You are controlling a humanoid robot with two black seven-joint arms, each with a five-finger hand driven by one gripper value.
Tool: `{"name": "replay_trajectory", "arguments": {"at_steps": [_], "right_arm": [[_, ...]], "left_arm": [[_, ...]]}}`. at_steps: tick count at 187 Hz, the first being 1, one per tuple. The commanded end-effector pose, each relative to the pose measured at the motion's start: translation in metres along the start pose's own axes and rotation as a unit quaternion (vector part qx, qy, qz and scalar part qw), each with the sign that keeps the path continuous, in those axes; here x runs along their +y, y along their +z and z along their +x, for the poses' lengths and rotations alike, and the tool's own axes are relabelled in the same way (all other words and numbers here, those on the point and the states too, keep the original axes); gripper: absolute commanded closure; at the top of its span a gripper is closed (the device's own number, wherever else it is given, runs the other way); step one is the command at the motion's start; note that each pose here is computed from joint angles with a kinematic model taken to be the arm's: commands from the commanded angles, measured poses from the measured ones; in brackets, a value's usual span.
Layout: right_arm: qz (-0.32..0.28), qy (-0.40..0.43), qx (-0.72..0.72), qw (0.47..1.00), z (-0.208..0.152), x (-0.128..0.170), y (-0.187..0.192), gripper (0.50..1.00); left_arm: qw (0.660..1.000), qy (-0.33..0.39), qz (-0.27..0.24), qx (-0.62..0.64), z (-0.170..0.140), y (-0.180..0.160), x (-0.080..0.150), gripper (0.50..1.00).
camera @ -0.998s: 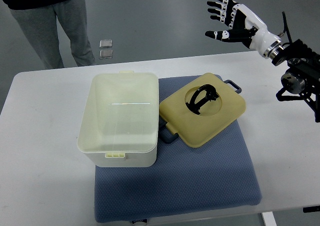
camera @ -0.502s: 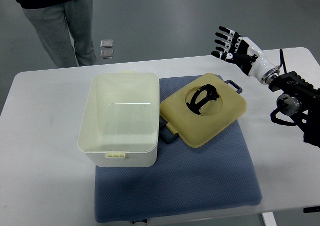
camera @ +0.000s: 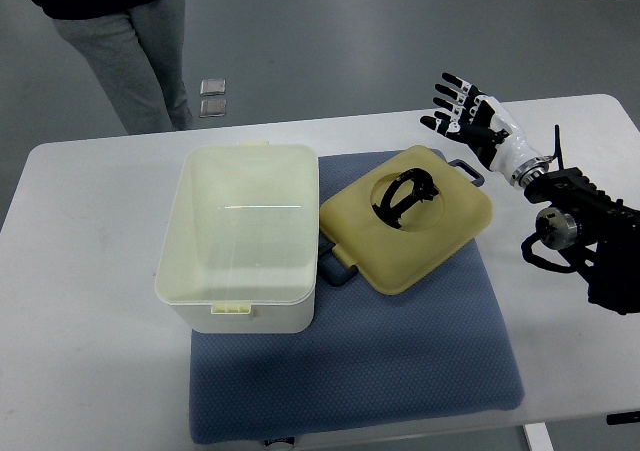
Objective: Open white storage box with right hand
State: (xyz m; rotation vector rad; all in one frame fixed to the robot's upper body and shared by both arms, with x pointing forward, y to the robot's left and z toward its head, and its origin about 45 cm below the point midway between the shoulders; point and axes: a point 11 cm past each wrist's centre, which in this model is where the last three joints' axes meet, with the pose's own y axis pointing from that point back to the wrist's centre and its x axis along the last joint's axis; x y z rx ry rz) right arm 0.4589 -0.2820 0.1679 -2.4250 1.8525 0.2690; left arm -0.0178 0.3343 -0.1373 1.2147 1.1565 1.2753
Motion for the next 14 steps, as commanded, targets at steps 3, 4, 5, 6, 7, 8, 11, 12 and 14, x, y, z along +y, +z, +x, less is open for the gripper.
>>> {"name": "replay_trajectory", "arguments": {"at_steps": [3,4,5,6,7,8,11,12,14], "right_arm": [[0.0,0.012,0.006,1.0,0.0035,0.0003,-0.0004,0.574],[0.0,0.013,0.007,1.0,0.0038,0.0003,-0.0004,0.574],[0.0,0.014,0.007,1.0,0.0038,0.0003,-0.0004,0.574],[0.0,0.015,0.008,1.0,0.0043,0.0003,-0.0004,0.574],[0.0,0.016,0.008,1.0,0.0043,0.0003,-0.0004,0.574],[0.0,0.017,0.009,1.0,0.0046,0.0003,-0.0004,0.574],[0.0,0.018,0.009,1.0,0.0047,0.0003,-0.0004,0.574],[0.0,0.018,0.01,1.0,0.0042,0.0002,0.0002,0.574],[0.0,0.02,0.011,1.0,0.0052,0.0004,-0.0002,0.574]], "left_arm": [[1.0,0.0,0.0,0.0,0.0,0.0,0.0,0.5],[1.0,0.0,0.0,0.0,0.0,0.0,0.0,0.5],[1.0,0.0,0.0,0.0,0.0,0.0,0.0,0.5],[1.0,0.0,-0.001,0.0,0.0,0.0002,0.0,0.5],[1.0,0.0,-0.001,0.0,0.0,0.0002,0.0,0.5],[1.0,0.0,0.0,0.0,0.0,0.0,0.0,0.5],[1.0,0.0,-0.001,0.0,0.0,0.0002,0.0,0.5],[1.0,0.0,0.0,0.0,0.0,0.0,0.0,0.5],[1.0,0.0,0.0,0.001,0.0,0.0,0.0,0.5]]}}
